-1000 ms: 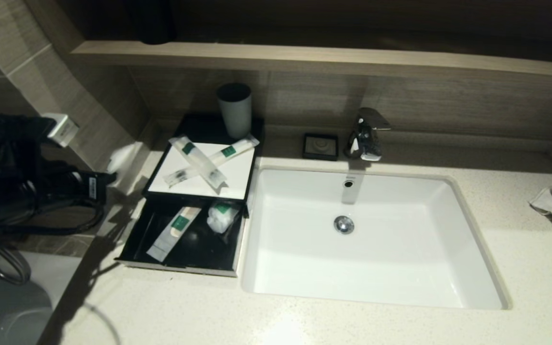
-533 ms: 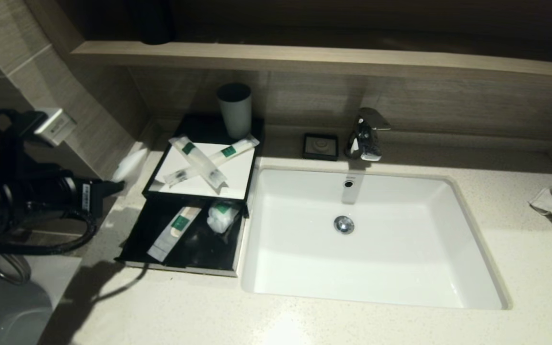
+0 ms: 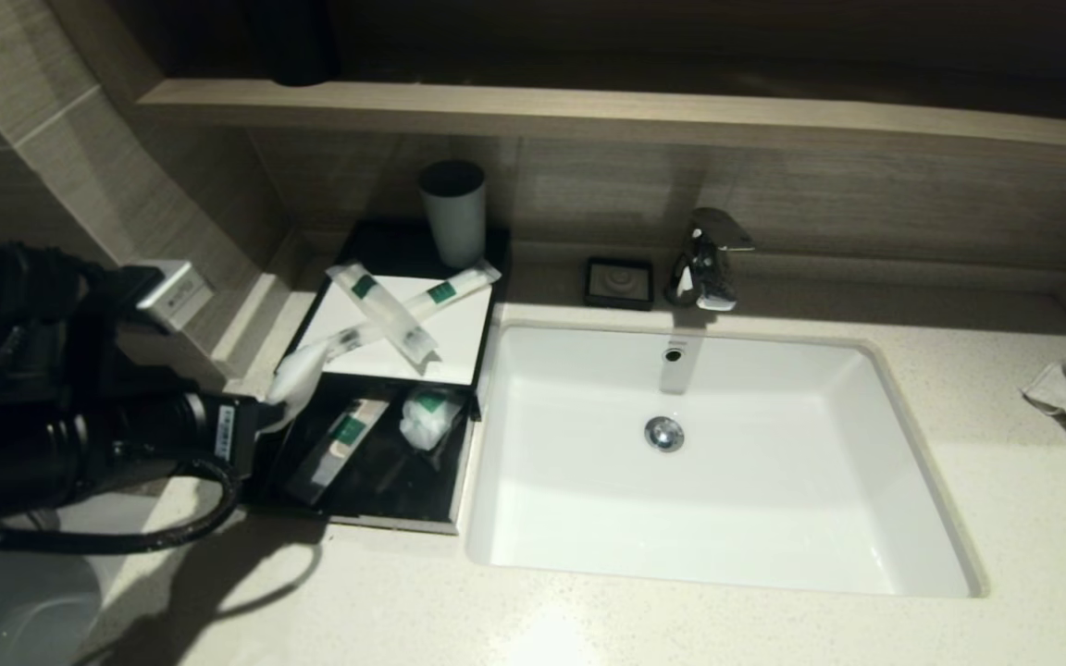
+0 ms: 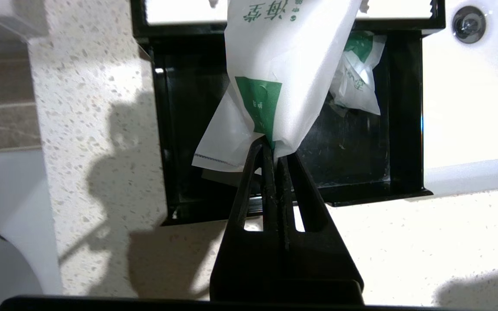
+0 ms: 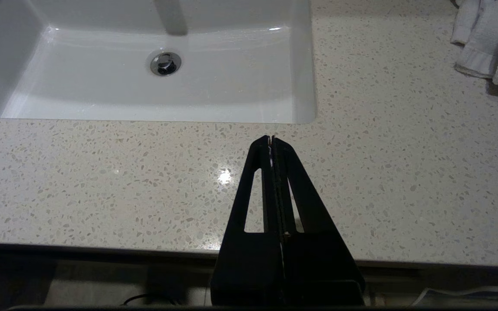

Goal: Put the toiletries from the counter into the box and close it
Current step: Place the bathroom toiletry into the drawer

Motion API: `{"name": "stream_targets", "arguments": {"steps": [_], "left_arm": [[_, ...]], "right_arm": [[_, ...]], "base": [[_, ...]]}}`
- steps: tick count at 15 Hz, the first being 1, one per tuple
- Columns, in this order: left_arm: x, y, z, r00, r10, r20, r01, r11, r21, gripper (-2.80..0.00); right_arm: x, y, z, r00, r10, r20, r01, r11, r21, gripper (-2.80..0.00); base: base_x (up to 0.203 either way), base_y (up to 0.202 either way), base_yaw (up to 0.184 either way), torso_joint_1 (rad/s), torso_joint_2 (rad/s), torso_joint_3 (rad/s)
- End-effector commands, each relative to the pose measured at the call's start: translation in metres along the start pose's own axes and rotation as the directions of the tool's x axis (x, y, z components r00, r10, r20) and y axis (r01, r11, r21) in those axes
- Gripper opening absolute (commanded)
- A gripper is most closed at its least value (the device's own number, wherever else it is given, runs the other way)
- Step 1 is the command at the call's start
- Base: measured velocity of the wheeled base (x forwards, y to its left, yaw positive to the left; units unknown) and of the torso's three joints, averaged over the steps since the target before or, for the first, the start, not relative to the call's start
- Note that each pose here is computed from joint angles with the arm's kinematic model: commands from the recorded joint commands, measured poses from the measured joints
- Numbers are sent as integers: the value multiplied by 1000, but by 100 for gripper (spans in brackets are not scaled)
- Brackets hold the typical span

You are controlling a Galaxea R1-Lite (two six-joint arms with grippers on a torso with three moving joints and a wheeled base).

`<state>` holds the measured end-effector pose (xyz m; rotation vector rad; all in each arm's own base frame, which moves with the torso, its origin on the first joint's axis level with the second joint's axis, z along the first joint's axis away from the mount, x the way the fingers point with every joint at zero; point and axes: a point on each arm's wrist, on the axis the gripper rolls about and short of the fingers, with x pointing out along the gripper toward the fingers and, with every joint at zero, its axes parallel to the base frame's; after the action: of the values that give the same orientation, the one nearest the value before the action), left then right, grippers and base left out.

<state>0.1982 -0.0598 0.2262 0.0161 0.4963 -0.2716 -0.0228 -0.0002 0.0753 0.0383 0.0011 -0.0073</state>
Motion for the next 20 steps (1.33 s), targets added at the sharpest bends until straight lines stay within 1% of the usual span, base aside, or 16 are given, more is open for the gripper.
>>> {"name": "stream_targets", "arguments": {"steps": [1, 5, 8, 9, 10, 12, 19, 20], "left_arm": [[13, -11, -5, 999, 8, -44, -8, 1000, -13, -280], [22, -23, -10, 997, 17, -77, -21, 998, -61, -280], [24, -35, -17, 994, -16, -108, 8, 997, -76, -280], [25, -39, -19, 993, -16, -121, 7, 997, -75, -280], [29, -42, -22, 991, -1, -134, -10, 997, -79, -280], [37, -44, -24, 988, 26, -155, -42, 994, -99, -280], [55, -46, -31, 978, 55, -202, -81, 989, -122, -280], [57, -46, -30, 978, 57, -202, -85, 987, -133, -280]], "right_arm": [[0, 0, 0, 1000, -2, -2, 2, 1000, 0, -280], [0, 0, 0, 1000, 0, -1, 0, 1000, 0, -280], [0, 0, 0, 1000, 0, -1, 0, 1000, 0, -280], [0, 0, 0, 1000, 0, 0, 0, 1000, 0, -280], [0, 0, 0, 1000, -1, -1, 1, 1000, 0, -280], [0, 0, 0, 1000, 0, 0, 0, 1000, 0, -280], [0, 0, 0, 1000, 0, -2, 0, 1000, 0, -280], [0, 0, 0, 1000, 0, 0, 0, 1000, 0, -280]], "base": [[0, 0, 0, 0, 0, 0], [0, 0, 0, 0, 0, 0], [0, 0, 0, 0, 0, 0], [0, 0, 0, 0, 0, 0], [0, 0, 0, 0, 0, 0], [0, 0, 0, 0, 0, 0], [0, 0, 0, 0, 0, 0], [0, 0, 0, 0, 0, 0]]}}
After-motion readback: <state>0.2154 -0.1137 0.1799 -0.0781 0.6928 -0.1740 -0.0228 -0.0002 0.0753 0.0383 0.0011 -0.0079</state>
